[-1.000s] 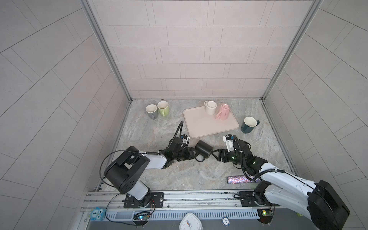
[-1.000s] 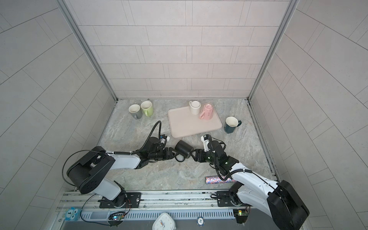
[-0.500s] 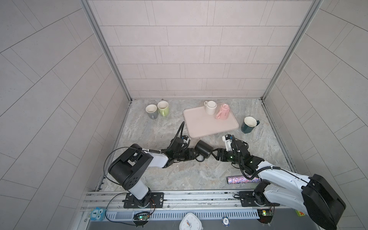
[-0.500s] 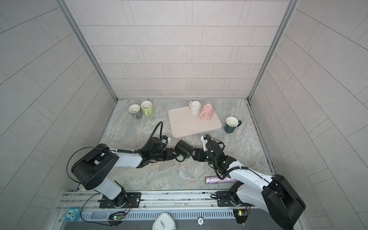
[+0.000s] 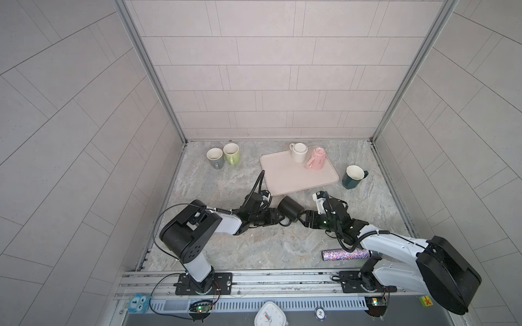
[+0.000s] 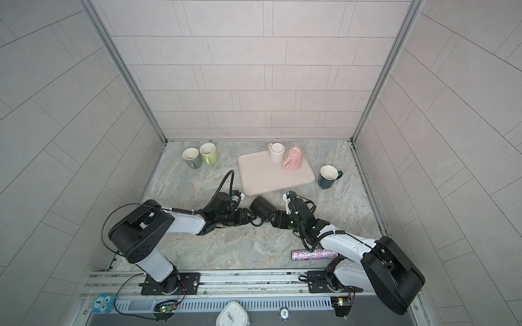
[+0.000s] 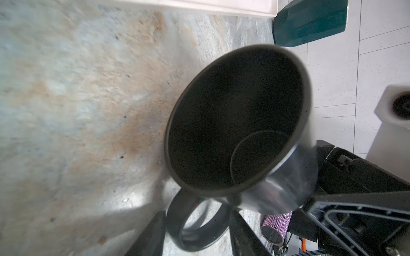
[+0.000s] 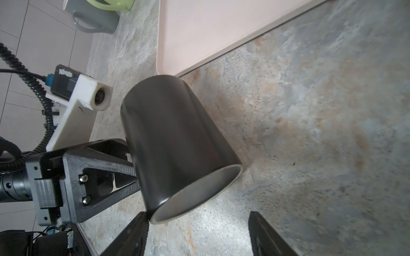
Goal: Turn the mug right side up
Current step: Move the mug to the center of the table.
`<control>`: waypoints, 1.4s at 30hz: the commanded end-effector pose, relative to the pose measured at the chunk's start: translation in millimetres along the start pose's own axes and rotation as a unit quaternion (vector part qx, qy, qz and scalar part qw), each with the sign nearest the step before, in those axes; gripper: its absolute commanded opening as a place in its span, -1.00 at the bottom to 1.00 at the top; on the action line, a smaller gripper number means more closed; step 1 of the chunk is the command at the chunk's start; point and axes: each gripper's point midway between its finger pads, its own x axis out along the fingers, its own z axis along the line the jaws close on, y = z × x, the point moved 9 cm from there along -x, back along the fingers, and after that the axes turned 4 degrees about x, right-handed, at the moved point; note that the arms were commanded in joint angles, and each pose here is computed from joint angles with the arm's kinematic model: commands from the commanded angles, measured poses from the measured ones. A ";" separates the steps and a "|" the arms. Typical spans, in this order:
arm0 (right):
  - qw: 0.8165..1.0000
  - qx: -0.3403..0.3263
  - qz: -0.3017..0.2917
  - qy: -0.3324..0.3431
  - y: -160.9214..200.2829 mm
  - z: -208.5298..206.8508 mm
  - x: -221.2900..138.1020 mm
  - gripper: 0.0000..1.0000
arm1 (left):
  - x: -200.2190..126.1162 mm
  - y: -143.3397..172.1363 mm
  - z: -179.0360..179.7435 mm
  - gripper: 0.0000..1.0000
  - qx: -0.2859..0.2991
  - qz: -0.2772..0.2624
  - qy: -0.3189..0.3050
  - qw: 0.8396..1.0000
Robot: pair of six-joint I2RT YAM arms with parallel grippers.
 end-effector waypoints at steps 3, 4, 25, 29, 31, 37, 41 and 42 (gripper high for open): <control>1.000 -0.006 0.000 0.012 -6.8 6.3 -1.4 0.43 | 5.4 -6.9 -3.1 0.04 0.012 0.003 -0.007 1.000; 1.000 -0.011 0.001 0.019 -7.8 6.9 -2.1 0.43 | 5.6 -6.5 -1.9 0.04 0.011 0.005 -0.015 1.000; 0.993 -0.070 0.028 0.096 -21.7 10.4 2.0 0.44 | 21.5 -23.4 2.7 -0.08 0.058 0.039 -0.081 0.994; 0.992 -0.073 0.031 0.101 -20.6 8.0 3.6 0.44 | 24.0 -26.7 2.3 -0.10 0.059 0.028 -0.078 0.995; 0.991 -0.074 0.034 0.104 -20.7 7.8 4.7 0.44 | 25.0 -28.9 1.6 -0.12 0.060 0.027 -0.082 0.994; 0.991 -0.078 0.033 0.108 -23.5 9.3 6.5 0.43 | 30.2 -32.3 1.2 -0.22 0.064 0.037 -0.097 0.993; 0.991 -0.069 0.037 0.108 -24.5 8.1 9.0 0.43 | 33.7 -30.6 0.0 -0.22 0.072 0.047 -0.105 0.991; 0.992 -0.065 0.038 0.106 -25.0 7.8 9.6 0.43 | 34.2 -30.7 -0.5 -0.22 0.074 0.048 -0.107 0.990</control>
